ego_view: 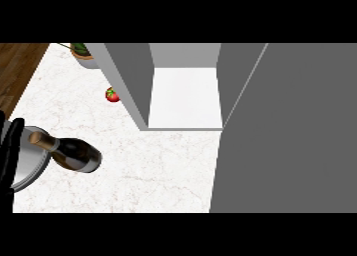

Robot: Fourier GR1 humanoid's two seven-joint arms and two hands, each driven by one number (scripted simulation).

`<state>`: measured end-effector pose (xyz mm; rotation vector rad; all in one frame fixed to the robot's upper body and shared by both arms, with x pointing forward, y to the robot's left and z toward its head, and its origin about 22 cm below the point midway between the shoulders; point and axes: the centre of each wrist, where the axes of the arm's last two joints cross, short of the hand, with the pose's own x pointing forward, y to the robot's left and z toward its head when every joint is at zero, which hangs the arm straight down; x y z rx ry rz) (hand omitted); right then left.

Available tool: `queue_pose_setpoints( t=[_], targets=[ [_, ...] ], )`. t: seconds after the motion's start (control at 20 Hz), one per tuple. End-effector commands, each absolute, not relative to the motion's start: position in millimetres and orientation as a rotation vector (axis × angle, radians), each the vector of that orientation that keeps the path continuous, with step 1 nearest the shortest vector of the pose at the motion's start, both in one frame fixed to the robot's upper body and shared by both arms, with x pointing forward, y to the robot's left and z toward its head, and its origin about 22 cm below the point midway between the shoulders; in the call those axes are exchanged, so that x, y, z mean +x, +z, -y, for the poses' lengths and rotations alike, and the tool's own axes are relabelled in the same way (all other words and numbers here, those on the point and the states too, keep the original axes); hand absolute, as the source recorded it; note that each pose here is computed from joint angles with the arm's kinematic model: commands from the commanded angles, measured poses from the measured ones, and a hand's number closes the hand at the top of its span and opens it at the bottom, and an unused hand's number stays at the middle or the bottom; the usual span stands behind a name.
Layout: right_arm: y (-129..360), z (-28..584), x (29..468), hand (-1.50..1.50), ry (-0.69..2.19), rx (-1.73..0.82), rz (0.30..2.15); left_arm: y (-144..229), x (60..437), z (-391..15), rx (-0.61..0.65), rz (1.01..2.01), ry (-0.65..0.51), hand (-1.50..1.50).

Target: Pick up the wine, place it into the cabinet and close the cabinet

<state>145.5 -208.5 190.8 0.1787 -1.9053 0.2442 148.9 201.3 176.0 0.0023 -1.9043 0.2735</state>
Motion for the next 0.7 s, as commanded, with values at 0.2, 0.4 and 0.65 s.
queue_pose_setpoints(
  t=[0.2,0.4,0.65],
  targets=[
    [205,212,114,-1.50,0.228,0.177,1.944,181,137,-241,0.081,1.898,0.310,-1.50],
    [199,210,122,-1.50,0.223,0.180,1.938,175,152,-257,0.083,1.875,0.349,-1.50],
    [207,218,112,-1.50,0.235,0.184,1.956,146,158,-266,0.102,1.823,0.379,-1.50]
  ],
)
